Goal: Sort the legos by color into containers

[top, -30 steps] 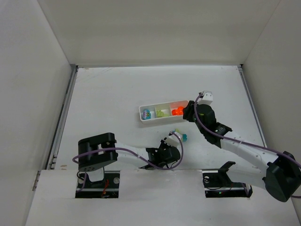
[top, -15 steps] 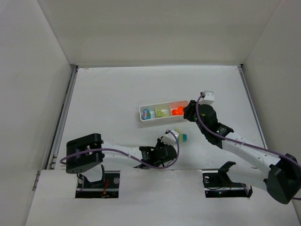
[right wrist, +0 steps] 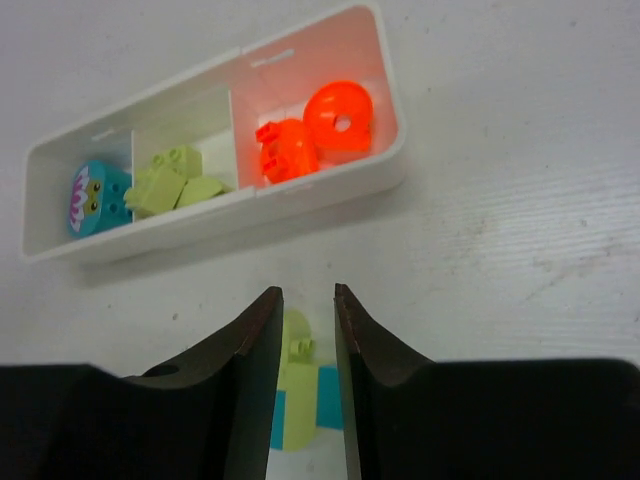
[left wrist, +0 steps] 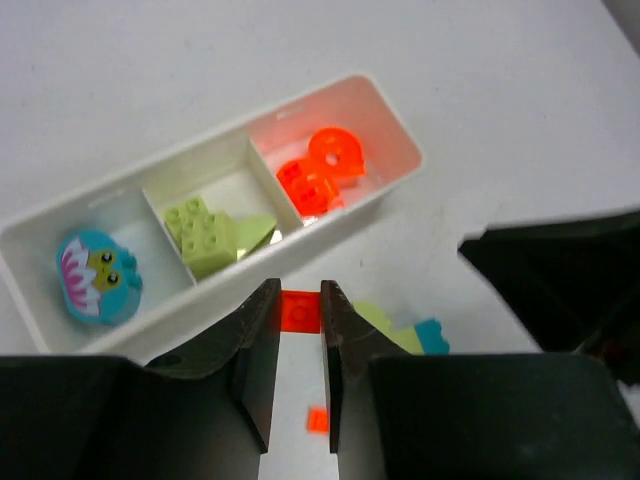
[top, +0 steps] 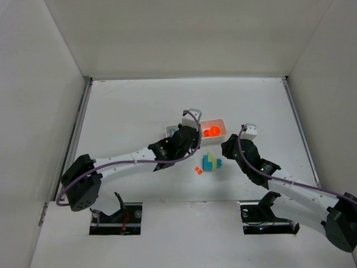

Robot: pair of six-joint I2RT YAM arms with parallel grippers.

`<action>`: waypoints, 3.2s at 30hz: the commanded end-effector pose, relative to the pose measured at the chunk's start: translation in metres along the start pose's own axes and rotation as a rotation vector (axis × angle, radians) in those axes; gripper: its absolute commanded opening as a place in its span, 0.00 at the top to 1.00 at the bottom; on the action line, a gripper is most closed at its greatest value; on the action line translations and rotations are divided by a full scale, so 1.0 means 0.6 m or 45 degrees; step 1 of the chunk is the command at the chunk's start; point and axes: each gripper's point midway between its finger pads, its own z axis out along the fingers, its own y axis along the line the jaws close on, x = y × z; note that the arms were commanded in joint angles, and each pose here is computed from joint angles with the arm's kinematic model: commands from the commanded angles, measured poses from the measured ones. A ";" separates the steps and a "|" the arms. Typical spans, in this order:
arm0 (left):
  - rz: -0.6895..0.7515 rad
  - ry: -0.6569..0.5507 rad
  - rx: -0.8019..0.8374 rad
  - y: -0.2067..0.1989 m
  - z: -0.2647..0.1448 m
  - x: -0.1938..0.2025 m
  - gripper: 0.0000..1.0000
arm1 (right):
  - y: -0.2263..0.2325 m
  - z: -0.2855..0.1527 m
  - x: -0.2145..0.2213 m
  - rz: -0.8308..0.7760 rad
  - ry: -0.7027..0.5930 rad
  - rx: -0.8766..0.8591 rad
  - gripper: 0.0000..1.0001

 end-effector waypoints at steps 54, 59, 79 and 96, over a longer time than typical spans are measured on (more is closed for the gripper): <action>-0.188 -0.083 -0.036 0.106 0.028 -0.053 0.57 | 0.138 -0.033 0.240 -0.432 0.477 -0.305 0.51; -0.230 -0.051 -0.093 0.136 -0.015 -0.008 0.57 | 0.140 -0.033 0.263 -0.511 0.528 -0.285 0.58; -0.217 0.170 -0.150 0.107 -0.060 0.141 0.50 | 0.154 -0.011 0.055 -0.280 0.204 -0.237 0.76; -0.117 0.264 -0.036 -0.001 -0.046 0.221 0.49 | 0.071 0.157 -0.096 -0.192 0.023 0.055 0.48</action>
